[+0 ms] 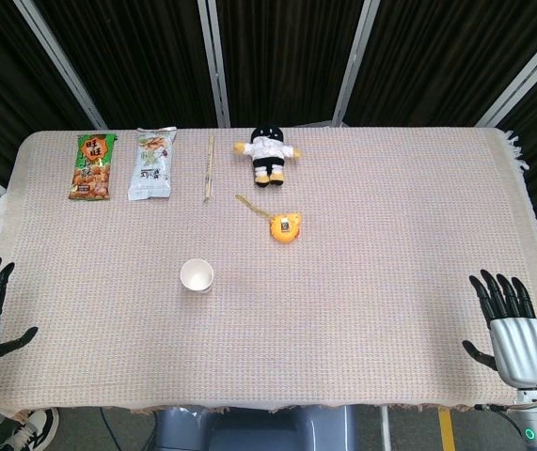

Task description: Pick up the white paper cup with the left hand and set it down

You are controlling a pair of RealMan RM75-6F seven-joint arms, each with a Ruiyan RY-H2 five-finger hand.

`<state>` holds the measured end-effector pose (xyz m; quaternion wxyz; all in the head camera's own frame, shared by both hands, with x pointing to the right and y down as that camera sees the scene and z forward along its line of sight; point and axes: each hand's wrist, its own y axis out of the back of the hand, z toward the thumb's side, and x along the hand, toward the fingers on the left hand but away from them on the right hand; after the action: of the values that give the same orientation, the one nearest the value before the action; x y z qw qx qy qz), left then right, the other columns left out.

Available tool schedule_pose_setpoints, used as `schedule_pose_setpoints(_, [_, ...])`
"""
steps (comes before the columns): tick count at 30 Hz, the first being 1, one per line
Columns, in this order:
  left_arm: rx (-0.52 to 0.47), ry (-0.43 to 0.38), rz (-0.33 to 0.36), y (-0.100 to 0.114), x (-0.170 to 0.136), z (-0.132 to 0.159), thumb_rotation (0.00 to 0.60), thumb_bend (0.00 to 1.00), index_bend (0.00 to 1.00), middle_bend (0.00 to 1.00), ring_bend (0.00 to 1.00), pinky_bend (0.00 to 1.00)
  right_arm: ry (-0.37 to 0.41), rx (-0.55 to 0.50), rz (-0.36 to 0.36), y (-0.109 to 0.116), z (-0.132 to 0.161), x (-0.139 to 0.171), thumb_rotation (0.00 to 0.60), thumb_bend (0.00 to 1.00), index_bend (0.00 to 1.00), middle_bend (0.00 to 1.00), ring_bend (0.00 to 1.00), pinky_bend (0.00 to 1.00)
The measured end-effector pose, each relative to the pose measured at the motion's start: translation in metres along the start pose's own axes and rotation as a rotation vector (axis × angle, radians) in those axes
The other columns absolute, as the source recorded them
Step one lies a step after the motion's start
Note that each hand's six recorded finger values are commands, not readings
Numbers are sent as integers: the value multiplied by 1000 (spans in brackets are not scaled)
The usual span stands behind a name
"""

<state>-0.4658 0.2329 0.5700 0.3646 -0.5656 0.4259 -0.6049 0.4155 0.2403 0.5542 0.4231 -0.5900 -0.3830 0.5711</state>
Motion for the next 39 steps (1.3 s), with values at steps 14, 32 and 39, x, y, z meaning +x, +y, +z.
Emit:
schedule_pose_setpoints(14, [-1, -10, -17, -4, 1, 3, 600, 0, 0, 0, 0, 0, 6, 1, 4, -1, 2, 0, 600, 50, 75, 0, 0, 0])
schedule_pose_setpoints(32, [-21, -123, -118, -20, 42, 57, 600, 0, 0, 0, 0, 0, 5, -9, 7, -1, 2, -1, 600, 50, 94, 0, 0, 0])
schedule_pose_setpoints(39, [-21, -171, -180, -26, 75, 100, 600, 44, 47, 0, 0, 0, 2, -15, 11, -1, 0, -1, 600, 51, 104, 0, 0, 0])
